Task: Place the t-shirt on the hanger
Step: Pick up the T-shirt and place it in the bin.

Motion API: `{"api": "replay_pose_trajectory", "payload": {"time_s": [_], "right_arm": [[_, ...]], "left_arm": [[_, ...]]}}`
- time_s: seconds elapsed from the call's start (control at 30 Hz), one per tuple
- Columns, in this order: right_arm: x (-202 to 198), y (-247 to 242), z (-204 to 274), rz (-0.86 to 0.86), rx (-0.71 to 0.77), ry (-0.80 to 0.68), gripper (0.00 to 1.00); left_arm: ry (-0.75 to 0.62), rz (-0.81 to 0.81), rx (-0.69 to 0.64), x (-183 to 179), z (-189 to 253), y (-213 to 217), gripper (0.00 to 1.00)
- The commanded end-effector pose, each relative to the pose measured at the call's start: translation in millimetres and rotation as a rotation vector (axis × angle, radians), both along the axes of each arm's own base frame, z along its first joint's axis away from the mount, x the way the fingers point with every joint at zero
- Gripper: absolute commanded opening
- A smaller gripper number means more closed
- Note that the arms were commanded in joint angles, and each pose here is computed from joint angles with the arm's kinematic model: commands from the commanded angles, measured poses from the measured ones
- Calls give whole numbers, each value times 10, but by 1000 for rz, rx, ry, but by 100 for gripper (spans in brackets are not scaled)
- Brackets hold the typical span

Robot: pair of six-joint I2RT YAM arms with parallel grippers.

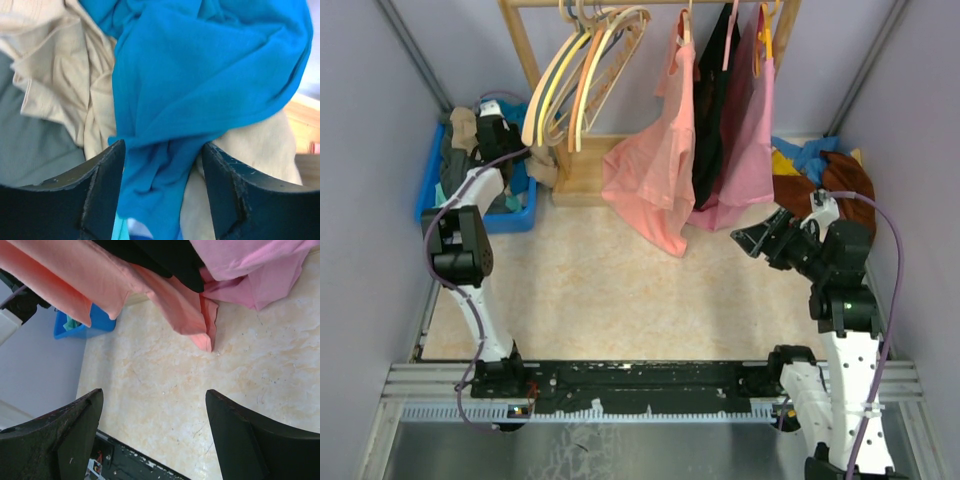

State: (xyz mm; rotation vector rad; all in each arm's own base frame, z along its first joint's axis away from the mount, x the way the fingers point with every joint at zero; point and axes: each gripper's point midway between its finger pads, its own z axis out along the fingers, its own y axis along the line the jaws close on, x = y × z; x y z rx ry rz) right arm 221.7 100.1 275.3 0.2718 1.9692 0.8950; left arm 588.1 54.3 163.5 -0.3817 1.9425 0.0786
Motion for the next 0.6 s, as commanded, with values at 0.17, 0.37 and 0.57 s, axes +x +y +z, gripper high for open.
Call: {"api": "replay_pose_trajectory", "payload": {"time_s": [0.17,0.37,0.57], "right_arm": [[-53,45,166,39,-20,-65,84],[-29,64,163,44,-2,-65,84],[-46,94,179,58,14,-71,84]], "left_arm": [[-90,-20,18,410,158,65,40],[-101,16,11,274,287,103,0],[-166,58,-31,-94,769,89,0]]}}
